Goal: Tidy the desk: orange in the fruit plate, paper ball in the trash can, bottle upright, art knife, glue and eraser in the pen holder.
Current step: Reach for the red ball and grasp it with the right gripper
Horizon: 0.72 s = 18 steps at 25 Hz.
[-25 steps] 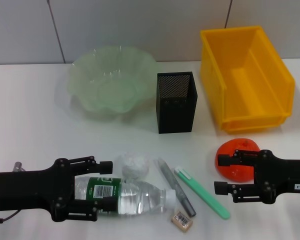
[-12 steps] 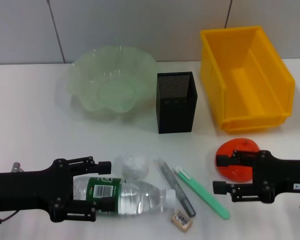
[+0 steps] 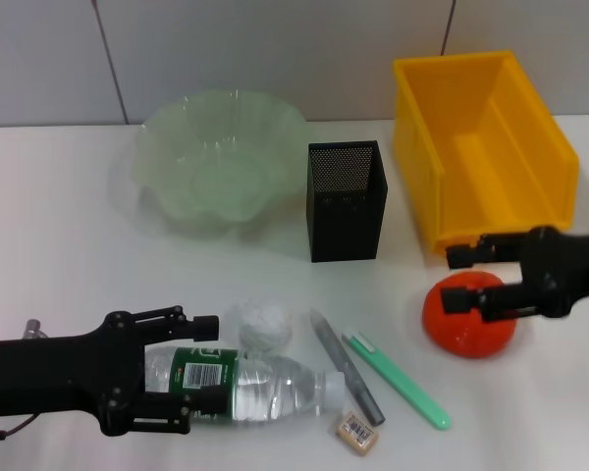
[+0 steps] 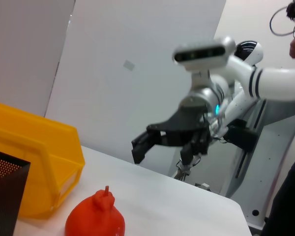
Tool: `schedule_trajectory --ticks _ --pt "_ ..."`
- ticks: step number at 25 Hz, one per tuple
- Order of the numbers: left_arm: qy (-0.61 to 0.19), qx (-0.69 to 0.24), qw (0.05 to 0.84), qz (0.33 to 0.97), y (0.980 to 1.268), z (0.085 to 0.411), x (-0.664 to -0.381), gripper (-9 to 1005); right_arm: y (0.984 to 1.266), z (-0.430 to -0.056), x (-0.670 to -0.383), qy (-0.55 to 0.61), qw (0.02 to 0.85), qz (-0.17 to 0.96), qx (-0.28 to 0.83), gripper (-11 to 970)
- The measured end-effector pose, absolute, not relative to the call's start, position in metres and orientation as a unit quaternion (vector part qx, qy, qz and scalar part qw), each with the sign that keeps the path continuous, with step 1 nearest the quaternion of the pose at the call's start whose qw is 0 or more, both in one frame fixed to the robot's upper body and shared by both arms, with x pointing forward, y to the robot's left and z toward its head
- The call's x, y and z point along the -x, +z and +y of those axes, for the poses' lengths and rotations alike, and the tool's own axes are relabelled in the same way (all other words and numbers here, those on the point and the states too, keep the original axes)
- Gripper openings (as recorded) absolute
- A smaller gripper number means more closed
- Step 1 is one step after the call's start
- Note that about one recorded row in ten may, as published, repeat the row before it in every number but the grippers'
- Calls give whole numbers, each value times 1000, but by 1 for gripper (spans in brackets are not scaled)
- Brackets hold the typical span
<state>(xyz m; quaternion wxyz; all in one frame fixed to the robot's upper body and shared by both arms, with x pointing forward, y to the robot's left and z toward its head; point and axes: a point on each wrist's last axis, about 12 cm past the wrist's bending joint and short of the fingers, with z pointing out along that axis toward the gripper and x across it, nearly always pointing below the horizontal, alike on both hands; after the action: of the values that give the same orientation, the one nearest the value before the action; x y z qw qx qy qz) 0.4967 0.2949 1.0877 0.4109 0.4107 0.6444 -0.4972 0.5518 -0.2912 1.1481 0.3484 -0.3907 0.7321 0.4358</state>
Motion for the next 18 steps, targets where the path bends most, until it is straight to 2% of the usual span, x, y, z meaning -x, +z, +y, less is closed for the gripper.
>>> schedule_trajectory --ticks 4,7,13,18 --pt "-496 -410 413 644 1086 294 -496 840 1179 -284 -573 391 276 768 425 783" --pt "-496 -410 413 645 1086 294 -496 839 1185 -280 -581 361 251 782 442 783" --pt "-496 -403 420 645 1086 295 -496 838 1191 -270 -596 282 216 799 485 783" --pt "-497 -397 422 646 1086 296 -496 837 1183 -262 -602 233 208 801 510 783"
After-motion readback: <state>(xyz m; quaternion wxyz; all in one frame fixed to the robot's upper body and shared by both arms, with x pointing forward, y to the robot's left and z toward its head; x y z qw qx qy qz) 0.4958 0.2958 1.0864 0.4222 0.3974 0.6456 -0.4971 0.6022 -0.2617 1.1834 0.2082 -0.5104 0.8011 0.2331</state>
